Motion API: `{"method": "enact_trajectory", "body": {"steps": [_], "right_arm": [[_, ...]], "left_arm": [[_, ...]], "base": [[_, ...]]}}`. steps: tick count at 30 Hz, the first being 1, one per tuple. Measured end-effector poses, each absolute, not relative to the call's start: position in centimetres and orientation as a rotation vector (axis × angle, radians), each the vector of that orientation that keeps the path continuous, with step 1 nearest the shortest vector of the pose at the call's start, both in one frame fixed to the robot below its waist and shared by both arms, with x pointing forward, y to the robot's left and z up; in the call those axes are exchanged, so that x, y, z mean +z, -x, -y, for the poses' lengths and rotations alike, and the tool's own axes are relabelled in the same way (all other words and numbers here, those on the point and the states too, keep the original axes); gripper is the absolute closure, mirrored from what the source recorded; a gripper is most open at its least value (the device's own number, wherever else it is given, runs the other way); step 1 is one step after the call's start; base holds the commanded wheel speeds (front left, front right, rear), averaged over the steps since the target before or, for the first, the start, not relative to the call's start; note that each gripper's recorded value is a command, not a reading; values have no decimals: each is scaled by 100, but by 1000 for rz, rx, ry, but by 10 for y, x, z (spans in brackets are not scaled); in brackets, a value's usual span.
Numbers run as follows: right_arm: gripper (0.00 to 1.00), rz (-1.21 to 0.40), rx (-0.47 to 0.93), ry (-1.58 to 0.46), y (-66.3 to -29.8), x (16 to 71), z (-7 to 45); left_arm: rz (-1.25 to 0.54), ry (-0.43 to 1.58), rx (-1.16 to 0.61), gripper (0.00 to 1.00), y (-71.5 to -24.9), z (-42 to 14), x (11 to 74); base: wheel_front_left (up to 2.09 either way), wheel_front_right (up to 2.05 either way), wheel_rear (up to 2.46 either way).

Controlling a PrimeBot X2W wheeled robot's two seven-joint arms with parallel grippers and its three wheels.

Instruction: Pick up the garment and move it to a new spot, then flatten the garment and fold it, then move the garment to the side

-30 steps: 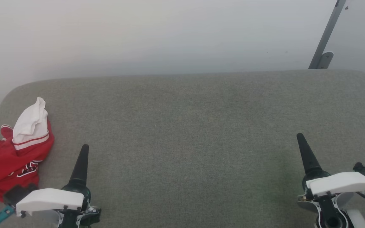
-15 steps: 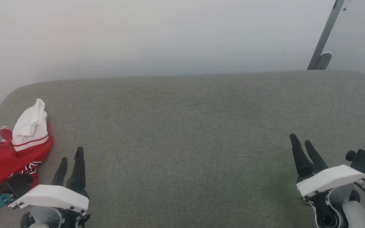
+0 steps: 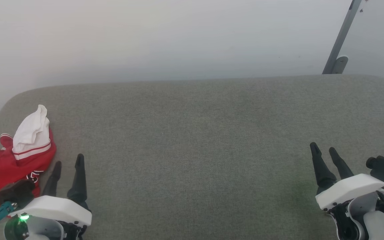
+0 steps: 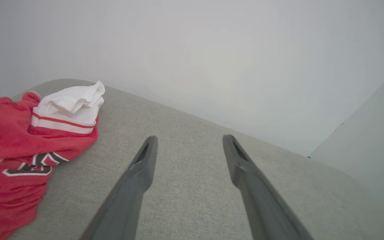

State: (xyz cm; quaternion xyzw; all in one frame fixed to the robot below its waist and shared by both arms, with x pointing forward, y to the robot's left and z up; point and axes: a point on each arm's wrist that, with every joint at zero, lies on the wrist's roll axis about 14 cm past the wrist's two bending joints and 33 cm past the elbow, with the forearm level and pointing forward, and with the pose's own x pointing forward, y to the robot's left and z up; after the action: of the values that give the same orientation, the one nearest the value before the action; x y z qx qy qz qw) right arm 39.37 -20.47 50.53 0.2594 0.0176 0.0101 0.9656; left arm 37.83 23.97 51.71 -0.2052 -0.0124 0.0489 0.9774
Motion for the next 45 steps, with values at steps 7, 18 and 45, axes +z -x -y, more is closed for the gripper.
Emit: {"method": "enact_trajectory", "body": {"steps": [7,18,45], "right_arm": [[0,-32,19,-472,-393,506,208],[0,-9,19,-384,-392,511,211],[0,25,54,-205,-394,521,206]], "left_arm": [[42,359,96,0,-378,-245,519],[55,251,79,0,-378,-246,519],[106,47,38,0,-374,-240,527]], "base": [[0,0,0],[0,0,0],[0,0,0]]}}
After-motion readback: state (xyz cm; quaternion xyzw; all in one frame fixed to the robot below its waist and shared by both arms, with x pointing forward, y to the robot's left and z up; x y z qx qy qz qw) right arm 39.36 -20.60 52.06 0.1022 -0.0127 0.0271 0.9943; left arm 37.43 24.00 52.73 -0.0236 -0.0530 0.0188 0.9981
